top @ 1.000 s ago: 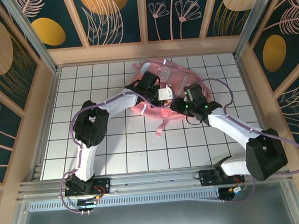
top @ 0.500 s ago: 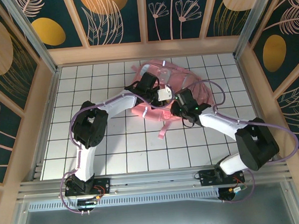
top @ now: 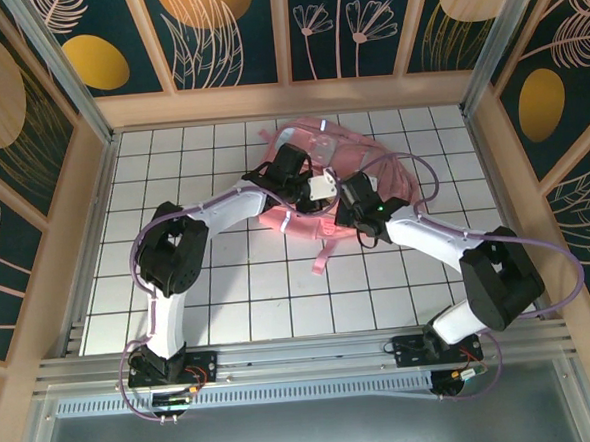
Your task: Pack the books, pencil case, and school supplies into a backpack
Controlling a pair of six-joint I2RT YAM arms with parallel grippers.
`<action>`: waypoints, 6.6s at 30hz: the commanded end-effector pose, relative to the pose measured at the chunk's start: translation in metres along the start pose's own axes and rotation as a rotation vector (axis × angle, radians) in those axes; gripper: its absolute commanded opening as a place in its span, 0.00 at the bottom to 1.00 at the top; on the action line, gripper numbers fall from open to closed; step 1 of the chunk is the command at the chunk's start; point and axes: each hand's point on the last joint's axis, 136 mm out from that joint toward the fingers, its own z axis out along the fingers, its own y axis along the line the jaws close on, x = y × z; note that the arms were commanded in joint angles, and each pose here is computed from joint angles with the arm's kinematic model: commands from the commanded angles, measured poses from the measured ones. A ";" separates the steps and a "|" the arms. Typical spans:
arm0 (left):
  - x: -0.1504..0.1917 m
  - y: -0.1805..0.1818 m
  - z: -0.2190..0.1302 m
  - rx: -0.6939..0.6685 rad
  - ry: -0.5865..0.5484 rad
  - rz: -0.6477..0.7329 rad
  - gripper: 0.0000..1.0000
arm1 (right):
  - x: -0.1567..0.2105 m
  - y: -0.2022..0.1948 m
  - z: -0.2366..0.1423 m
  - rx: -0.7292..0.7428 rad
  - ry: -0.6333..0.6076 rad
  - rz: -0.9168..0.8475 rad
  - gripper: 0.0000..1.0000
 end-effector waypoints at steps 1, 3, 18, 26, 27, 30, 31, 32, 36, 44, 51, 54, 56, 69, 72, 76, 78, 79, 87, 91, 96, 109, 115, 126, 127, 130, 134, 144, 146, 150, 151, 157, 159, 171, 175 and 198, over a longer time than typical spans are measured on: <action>0.008 -0.007 -0.028 0.016 0.011 0.013 0.00 | -0.010 -0.022 -0.017 0.079 -0.020 0.018 0.00; 0.020 -0.008 -0.037 0.019 0.008 0.035 0.00 | -0.006 -0.025 -0.022 0.052 0.026 0.009 0.00; 0.134 0.030 -0.109 -0.199 0.112 0.114 0.00 | 0.044 0.020 -0.030 -0.266 0.394 -0.113 0.00; 0.093 0.014 -0.129 -0.028 -0.028 0.138 0.61 | 0.072 0.159 -0.073 -0.773 0.453 -0.205 0.00; 0.083 0.003 -0.133 -0.025 -0.054 0.154 0.68 | 0.072 0.167 -0.073 -0.801 0.453 -0.203 0.00; 0.069 -0.033 -0.130 -0.013 -0.065 0.204 0.74 | 0.069 0.180 -0.070 -0.825 0.444 -0.224 0.00; 0.067 -0.041 -0.129 -0.009 -0.071 0.211 0.74 | 0.069 0.181 -0.069 -0.827 0.444 -0.233 0.00; 0.066 -0.051 -0.128 0.002 -0.077 0.212 0.72 | 0.069 0.183 -0.068 -0.830 0.447 -0.243 0.00; 0.062 -0.074 -0.123 0.029 -0.088 0.219 0.69 | 0.075 0.182 -0.064 -0.828 0.468 -0.265 0.00; 0.082 -0.069 -0.095 -0.015 0.041 0.280 0.14 | 0.083 0.174 -0.058 -0.764 0.486 -0.265 0.00; 0.090 -0.057 -0.104 -0.081 0.068 0.305 0.00 | 0.079 0.131 -0.041 -0.577 0.482 -0.249 0.00; 0.091 -0.059 -0.113 -0.067 0.043 0.295 0.00 | 0.068 0.095 -0.028 -0.467 0.463 -0.235 0.00; 0.092 -0.060 -0.120 -0.074 0.036 0.296 0.00 | 0.054 0.064 -0.018 -0.363 0.433 -0.217 0.00; 0.100 -0.057 -0.158 -0.102 -0.010 0.267 0.00 | -0.053 -0.010 0.014 -0.122 0.118 -0.204 0.00; 0.104 -0.032 -0.167 -0.141 -0.018 0.249 0.00 | -0.052 0.011 -0.009 -0.192 0.081 -0.274 0.00; 0.104 -0.001 -0.169 -0.232 -0.009 0.296 0.00 | -0.005 0.055 -0.039 -0.247 0.094 -0.554 0.00; 0.105 0.016 -0.166 -0.256 -0.011 0.288 0.00 | 0.022 0.076 -0.053 -0.334 0.138 -0.594 0.00; 0.108 0.026 -0.162 -0.266 -0.005 0.269 0.00 | 0.035 0.087 -0.060 -0.381 0.153 -0.603 0.00; 0.078 0.025 -0.149 -0.107 -0.167 0.117 0.99 | 0.066 0.140 -0.076 -0.573 0.177 -0.575 0.00; 0.045 -0.021 -0.156 -0.073 -0.201 0.159 0.99 | 0.063 0.150 -0.078 -0.606 0.177 -0.583 0.00; 0.042 -0.061 -0.133 0.052 -0.161 0.119 0.99 | 0.064 0.162 -0.088 -0.676 0.193 -0.584 0.00; 0.060 -0.031 -0.103 0.076 0.001 0.212 0.65 | 0.069 0.169 -0.101 -0.767 0.206 -0.517 0.00; 0.072 -0.033 -0.091 0.120 0.052 0.224 0.00 | 0.070 0.160 -0.095 -0.710 0.205 -0.510 0.00; 0.068 -0.036 -0.107 0.073 0.012 0.298 0.00 | 0.059 0.061 -0.044 -0.358 0.248 -0.436 0.00; 0.068 -0.036 -0.108 0.071 0.006 0.296 0.00 | 0.057 0.051 -0.040 -0.331 0.253 -0.418 0.00; 0.070 -0.032 -0.109 0.052 0.003 0.285 0.00 | 0.049 0.020 -0.031 -0.230 0.259 -0.349 0.00; 0.068 -0.036 -0.115 0.042 -0.028 0.296 0.00 | 0.039 -0.015 -0.017 -0.145 0.246 -0.217 0.00; 0.071 -0.032 -0.120 -0.014 -0.038 0.235 0.00 | 0.038 -0.053 -0.002 -0.044 0.327 -0.122 0.00; 0.070 -0.023 -0.120 -0.056 -0.033 0.193 0.00 | 0.043 -0.036 -0.011 -0.149 0.360 -0.146 0.00; 0.066 -0.015 -0.120 -0.063 -0.030 0.142 0.00 | 0.057 0.030 -0.055 -0.455 0.397 -0.298 0.00; 0.063 -0.016 -0.121 -0.064 -0.038 0.148 0.00 | 0.061 0.042 -0.064 -0.490 0.395 -0.341 0.00; 0.066 -0.022 -0.122 -0.070 -0.038 0.165 0.00 | 0.049 0.003 -0.046 -0.255 0.399 -0.232 0.00; 0.071 -0.025 -0.120 -0.066 -0.027 0.167 0.00 | 0.042 -0.030 -0.036 -0.144 0.413 -0.151 0.00; 0.065 -0.040 -0.122 -0.031 -0.086 0.216 0.00 | 0.007 -0.038 0.002 -0.149 0.304 -0.158 0.00; 0.043 -0.031 -0.134 -0.040 -0.140 0.114 0.22 | -0.022 -0.033 -0.018 -0.175 0.131 -0.167 0.20; 0.234 -0.004 -0.319 -1.271 -0.221 -0.814 0.99 | -0.086 -0.154 -0.083 0.008 -0.955 -0.177 0.99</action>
